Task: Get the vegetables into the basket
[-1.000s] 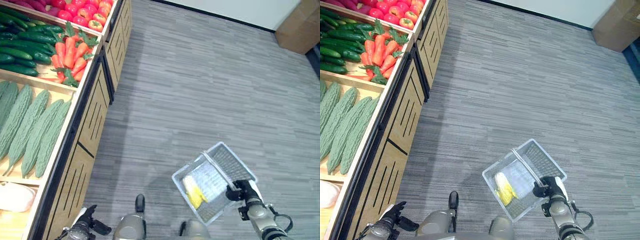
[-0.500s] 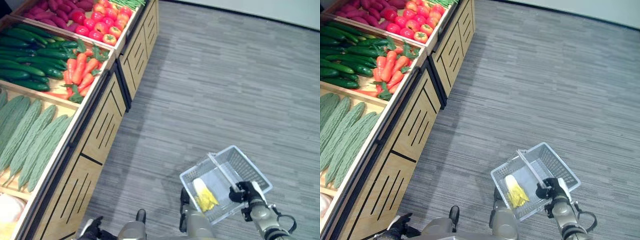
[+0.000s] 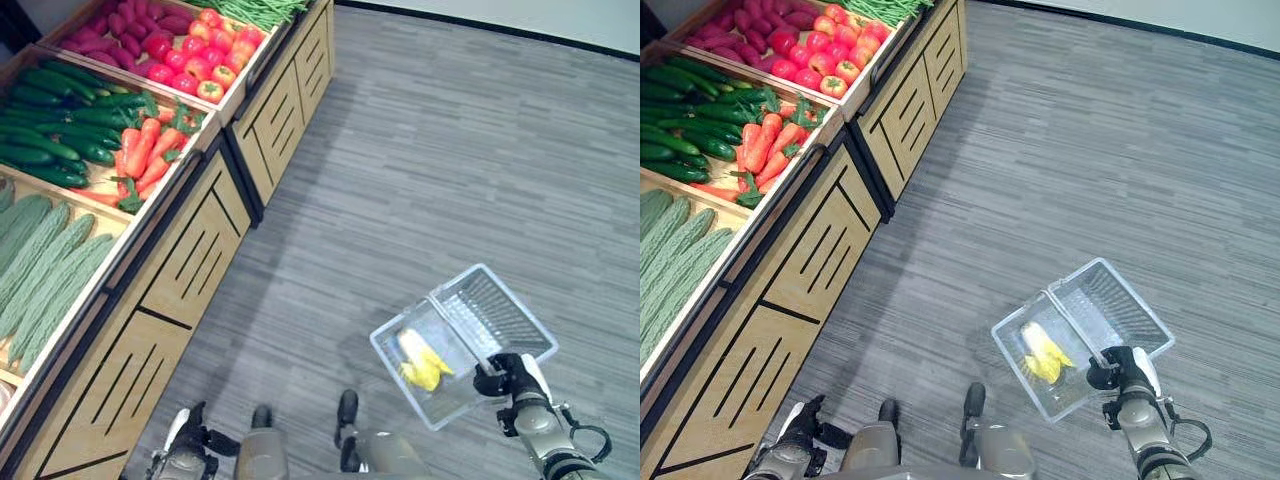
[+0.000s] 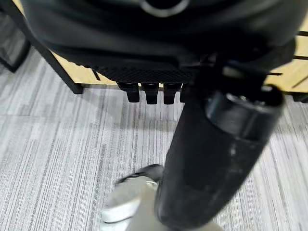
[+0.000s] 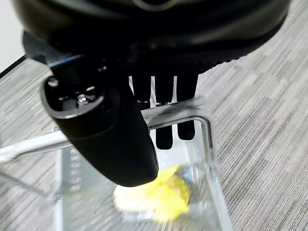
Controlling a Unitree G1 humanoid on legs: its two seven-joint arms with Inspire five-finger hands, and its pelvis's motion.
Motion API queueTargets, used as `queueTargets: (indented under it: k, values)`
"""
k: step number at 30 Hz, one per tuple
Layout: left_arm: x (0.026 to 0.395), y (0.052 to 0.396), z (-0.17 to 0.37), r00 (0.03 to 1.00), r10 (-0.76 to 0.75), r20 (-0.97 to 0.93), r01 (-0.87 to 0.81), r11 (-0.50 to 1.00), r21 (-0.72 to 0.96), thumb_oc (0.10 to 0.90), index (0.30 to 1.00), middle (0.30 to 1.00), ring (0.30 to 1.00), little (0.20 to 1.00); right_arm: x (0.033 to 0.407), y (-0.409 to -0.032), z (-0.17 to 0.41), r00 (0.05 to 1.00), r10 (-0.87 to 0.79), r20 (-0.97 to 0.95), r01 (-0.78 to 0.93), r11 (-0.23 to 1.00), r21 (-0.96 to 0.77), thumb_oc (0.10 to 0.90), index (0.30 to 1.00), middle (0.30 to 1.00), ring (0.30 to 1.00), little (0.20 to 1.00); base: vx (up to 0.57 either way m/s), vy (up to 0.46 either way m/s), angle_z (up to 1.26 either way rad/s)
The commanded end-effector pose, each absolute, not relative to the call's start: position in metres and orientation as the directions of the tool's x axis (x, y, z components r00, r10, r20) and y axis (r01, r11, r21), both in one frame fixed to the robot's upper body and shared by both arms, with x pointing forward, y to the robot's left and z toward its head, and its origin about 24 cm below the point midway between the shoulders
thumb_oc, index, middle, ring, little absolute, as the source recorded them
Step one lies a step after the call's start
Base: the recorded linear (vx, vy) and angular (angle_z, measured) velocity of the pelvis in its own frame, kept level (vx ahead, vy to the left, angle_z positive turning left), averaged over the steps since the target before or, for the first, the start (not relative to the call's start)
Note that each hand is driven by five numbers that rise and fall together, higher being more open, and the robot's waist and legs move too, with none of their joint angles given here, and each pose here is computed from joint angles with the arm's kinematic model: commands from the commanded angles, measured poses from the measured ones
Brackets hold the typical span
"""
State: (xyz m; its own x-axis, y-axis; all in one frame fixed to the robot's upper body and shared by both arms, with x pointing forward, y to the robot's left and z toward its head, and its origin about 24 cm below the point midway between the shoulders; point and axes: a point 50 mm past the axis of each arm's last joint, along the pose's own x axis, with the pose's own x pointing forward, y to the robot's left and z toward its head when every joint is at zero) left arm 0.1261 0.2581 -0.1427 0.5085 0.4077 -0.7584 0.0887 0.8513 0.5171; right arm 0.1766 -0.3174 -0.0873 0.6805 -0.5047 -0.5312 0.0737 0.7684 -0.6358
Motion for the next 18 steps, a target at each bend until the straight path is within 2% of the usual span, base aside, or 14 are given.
queueTargets:
  k: [1,5,12,18]
  values:
    - [0.142,0.268,-0.130,0.603,0.448,-0.660,0.080,0.790,0.608,0.900,1.000,1.000,1.000,1.000,0.199,-0.339,-0.051,0.758,-0.568,-0.320,0.244,0.703,-0.669,0.400,0.300,0.300,0.300,0.300,0.23,0.027,-0.40]
    - [0.143,0.268,-0.128,0.656,0.403,-0.638,0.198,0.724,0.661,0.900,1.000,1.000,1.000,1.000,0.200,-0.330,-0.056,0.770,-0.546,-0.330,0.225,0.717,-0.660,0.400,0.300,0.300,0.300,0.300,0.34,0.132,-0.83]
    - [0.143,0.284,-0.124,0.632,0.444,-0.635,0.174,0.717,0.675,0.900,1.000,1.000,1.000,1.000,0.199,-0.315,-0.066,0.768,-0.522,-0.371,0.204,0.748,-0.631,0.400,0.300,0.300,0.300,0.300,0.25,0.193,-0.50]
    - [0.144,0.292,-0.121,0.617,0.475,-0.627,0.146,0.714,0.685,0.900,1.000,1.000,1.000,1.000,0.201,-0.311,-0.069,0.761,-0.519,-0.389,0.202,0.759,-0.619,0.400,0.300,0.300,0.300,0.300,0.12,0.149,-0.19]
